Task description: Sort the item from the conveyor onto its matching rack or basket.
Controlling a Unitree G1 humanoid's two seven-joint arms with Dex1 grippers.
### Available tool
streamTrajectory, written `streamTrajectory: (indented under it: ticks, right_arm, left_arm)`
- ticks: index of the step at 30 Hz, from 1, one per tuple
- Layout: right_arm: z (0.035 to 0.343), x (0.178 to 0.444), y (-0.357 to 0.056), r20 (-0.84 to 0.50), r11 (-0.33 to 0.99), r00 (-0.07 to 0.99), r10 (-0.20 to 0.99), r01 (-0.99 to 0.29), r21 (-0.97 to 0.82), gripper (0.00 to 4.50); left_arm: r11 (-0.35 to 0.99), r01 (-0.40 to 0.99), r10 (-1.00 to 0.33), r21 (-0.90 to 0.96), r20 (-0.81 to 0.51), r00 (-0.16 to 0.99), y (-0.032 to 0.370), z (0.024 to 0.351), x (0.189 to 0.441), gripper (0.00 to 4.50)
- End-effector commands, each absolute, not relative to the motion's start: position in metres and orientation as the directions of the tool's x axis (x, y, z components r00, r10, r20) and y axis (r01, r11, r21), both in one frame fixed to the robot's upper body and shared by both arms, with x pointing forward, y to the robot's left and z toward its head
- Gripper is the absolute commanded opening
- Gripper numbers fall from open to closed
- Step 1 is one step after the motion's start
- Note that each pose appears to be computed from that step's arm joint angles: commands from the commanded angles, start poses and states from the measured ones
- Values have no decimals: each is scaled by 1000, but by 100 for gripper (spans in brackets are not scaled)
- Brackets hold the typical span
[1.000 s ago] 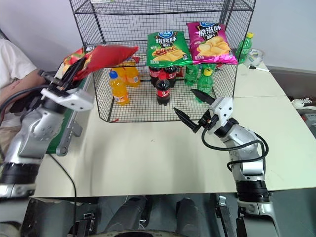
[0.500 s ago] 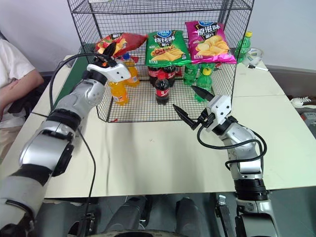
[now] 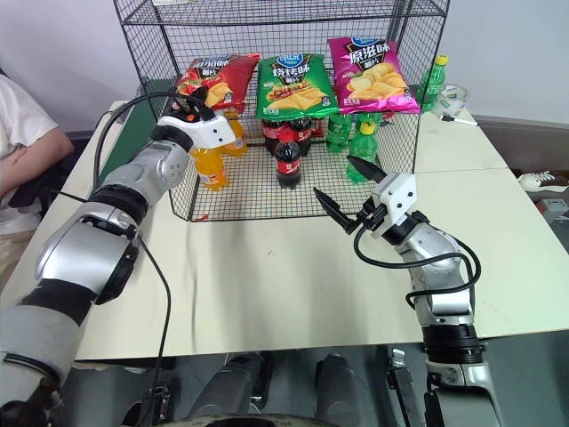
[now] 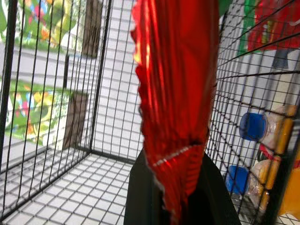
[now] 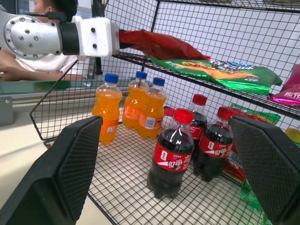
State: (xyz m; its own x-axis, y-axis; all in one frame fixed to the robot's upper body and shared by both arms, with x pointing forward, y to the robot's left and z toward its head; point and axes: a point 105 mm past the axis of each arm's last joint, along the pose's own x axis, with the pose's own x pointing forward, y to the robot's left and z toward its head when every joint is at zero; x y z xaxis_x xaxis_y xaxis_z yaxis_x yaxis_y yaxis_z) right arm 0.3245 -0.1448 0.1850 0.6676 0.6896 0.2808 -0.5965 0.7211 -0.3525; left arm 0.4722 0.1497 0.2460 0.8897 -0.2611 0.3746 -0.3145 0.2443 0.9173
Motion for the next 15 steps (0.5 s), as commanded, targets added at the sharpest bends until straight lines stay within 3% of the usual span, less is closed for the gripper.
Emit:
streamTrajectory:
  ticks: [1, 5, 15]
  right_arm:
    - [197, 319, -139, 305, 703, 637, 708, -593, -393, 450]
    - [197, 318, -138, 303, 699, 633, 712, -601, -388, 450]
    - [192, 317, -137, 282, 685, 627, 726, -620, -383, 450]
  left_arm:
    - [315, -331, -259, 890, 416, 872, 149, 267, 471, 178]
    - [380, -312, -287, 871, 431, 855, 147, 272, 467, 371]
    - [536, -182, -452, 825, 462, 763, 158, 262, 414, 371]
